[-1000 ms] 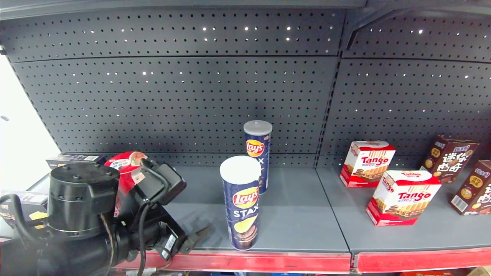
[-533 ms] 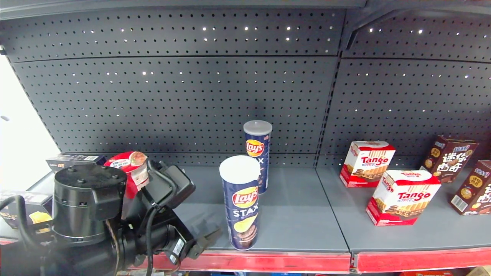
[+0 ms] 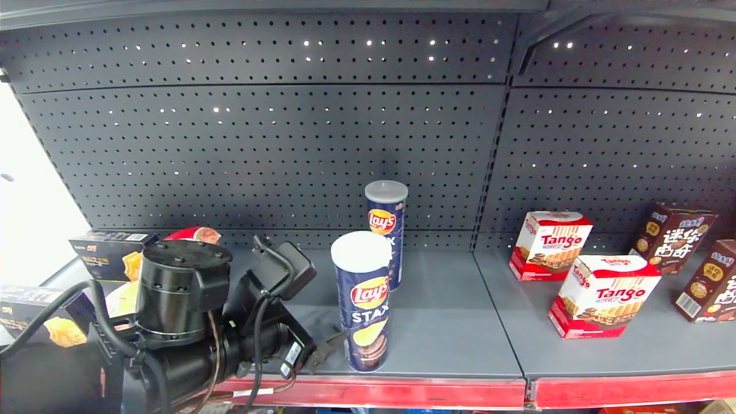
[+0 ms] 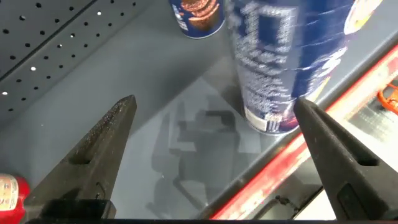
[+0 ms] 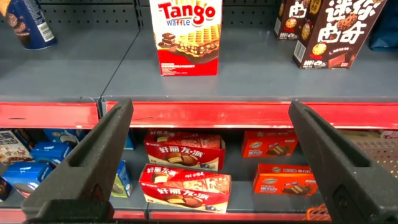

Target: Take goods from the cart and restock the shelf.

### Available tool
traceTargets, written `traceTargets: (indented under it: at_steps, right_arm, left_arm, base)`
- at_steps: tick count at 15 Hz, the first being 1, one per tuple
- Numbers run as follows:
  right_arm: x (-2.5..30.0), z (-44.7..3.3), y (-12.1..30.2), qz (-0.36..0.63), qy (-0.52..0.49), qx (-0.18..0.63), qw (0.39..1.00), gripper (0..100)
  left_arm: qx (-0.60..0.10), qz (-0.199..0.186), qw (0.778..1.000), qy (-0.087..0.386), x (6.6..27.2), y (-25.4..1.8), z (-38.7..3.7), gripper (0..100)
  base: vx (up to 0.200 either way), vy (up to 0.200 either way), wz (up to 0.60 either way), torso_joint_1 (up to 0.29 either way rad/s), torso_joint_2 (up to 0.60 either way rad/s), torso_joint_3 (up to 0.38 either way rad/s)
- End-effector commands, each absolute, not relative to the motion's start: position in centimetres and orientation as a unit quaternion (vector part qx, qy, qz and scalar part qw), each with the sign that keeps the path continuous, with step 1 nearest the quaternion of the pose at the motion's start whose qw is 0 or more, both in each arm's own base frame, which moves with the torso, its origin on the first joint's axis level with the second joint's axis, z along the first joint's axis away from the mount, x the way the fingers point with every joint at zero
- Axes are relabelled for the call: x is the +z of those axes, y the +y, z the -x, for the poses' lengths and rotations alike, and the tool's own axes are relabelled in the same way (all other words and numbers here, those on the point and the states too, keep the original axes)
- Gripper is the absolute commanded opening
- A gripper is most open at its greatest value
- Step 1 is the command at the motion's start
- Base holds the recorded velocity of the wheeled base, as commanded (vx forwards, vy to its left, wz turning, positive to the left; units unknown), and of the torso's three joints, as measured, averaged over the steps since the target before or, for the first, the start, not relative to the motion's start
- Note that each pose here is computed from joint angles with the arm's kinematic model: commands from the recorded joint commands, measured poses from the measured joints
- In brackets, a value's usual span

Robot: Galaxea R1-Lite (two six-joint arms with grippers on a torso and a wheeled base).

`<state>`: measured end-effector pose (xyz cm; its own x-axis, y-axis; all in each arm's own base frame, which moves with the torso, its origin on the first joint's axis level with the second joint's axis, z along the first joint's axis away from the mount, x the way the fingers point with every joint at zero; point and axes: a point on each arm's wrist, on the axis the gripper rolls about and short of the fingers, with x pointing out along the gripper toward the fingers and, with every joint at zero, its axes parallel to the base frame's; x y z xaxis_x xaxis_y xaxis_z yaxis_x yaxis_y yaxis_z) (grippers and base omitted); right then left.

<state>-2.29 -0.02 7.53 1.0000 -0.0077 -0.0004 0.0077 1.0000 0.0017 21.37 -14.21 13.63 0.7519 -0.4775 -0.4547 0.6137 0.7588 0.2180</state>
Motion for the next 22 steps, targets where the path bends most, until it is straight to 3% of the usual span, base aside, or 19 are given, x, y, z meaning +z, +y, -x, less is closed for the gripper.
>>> traceTargets:
  at_steps: [1, 22]
  right_arm:
    - [7.5, 2.3, 0.0, -0.001, 0.001, -0.004, 1.0, 100]
    - [7.5, 2.3, 0.0, -0.001, 0.001, -0.004, 1.0, 100]
  left_arm:
    - [-0.293, -0.182, 0.917, 0.201, 13.0, -14.5, -22.2, 100]
    - [-0.269, -0.169, 0.929, 0.191, 12.3, -14.1, -25.5, 100]
  base:
    - [0.0, 0.0, 0.0, 0.0, 0.0, 0.0]
    - [0.0, 0.0, 0.0, 0.0, 0.0, 0.0]
